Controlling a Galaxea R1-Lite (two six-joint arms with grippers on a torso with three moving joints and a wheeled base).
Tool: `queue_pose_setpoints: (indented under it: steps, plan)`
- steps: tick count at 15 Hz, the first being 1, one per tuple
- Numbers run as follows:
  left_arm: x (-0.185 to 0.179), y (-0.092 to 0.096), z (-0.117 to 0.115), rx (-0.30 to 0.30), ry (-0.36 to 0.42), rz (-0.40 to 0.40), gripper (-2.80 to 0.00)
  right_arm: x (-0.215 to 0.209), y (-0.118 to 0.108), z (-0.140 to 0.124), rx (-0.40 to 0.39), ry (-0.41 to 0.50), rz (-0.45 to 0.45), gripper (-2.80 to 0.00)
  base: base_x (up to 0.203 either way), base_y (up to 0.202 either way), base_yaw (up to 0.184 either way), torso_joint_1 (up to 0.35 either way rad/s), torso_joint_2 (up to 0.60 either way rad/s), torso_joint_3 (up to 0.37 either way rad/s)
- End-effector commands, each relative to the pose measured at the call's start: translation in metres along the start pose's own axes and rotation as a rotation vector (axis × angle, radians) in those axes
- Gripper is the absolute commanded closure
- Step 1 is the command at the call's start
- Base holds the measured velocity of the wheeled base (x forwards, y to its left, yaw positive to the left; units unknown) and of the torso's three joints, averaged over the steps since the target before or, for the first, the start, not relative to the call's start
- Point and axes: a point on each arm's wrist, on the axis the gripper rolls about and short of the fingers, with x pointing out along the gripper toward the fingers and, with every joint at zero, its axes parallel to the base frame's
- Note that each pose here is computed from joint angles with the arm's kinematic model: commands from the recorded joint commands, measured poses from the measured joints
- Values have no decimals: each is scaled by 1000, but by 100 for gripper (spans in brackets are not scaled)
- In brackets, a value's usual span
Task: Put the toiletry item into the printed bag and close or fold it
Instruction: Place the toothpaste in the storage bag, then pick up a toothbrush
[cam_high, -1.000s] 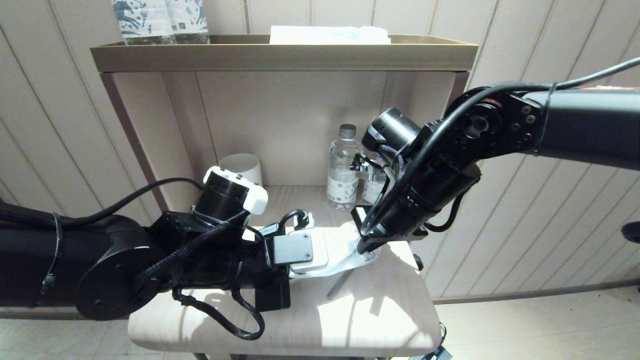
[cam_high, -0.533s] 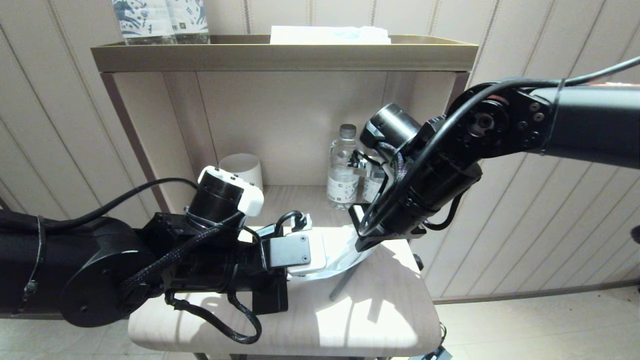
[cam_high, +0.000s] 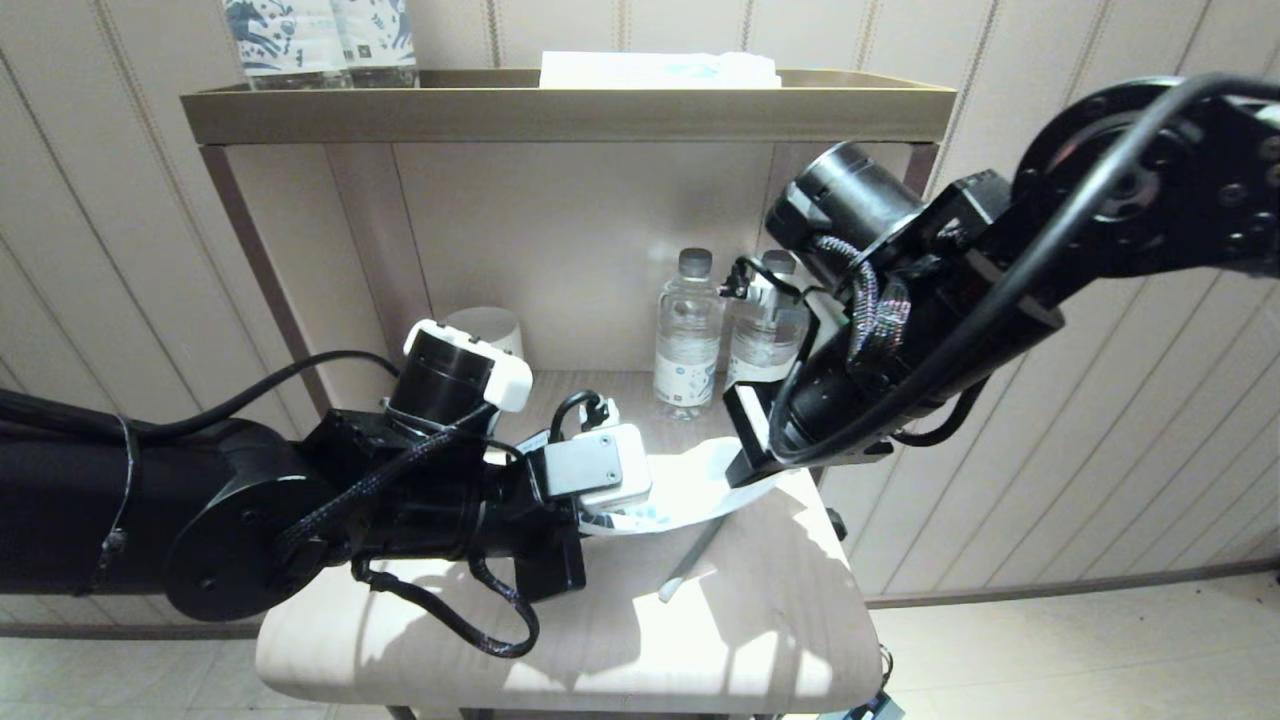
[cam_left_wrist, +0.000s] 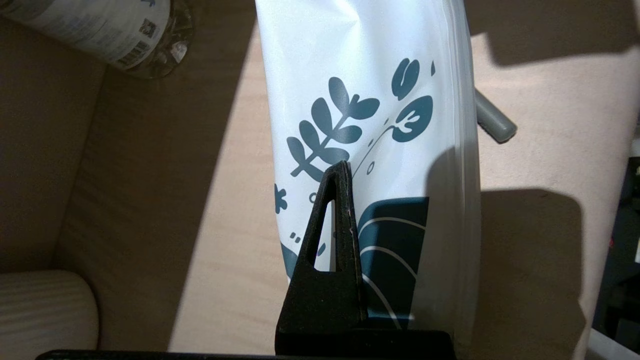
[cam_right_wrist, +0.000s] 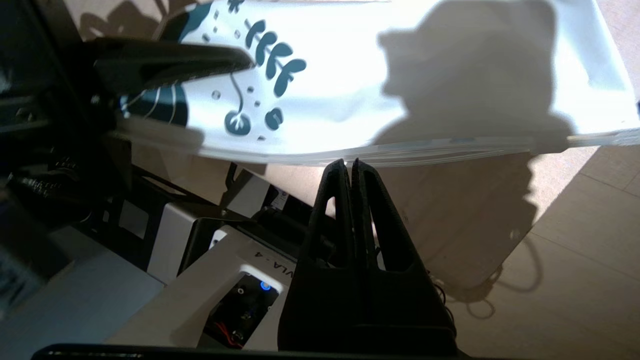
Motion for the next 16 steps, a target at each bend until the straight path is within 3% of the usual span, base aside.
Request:
queue_pose_setpoints:
  steps: [1,5,9,12,16]
  plan:
    - [0,9,-5,-29,8,26,0,-31,3,-9,-13,-53,25,0,0,0,0,0,0,0]
    - [-16,39,-22,-96,19,141,0,-58,-3,-28,-35,-83,14,0,0,0,0,0,0,0]
    - [-36,61,-38,-158,19,239,0,-46,-12,-34,-26,-33,-37,0,0,0,0,0,0,0]
    - [-45,70,-44,-223,-57,248,0,-24,-17,-30,-30,20,-67,0,0,0,0,0,0,0]
    - [-53,61,-46,-284,-108,210,0,-14,-18,-25,-33,21,-100,0,0,0,0,0,0,0]
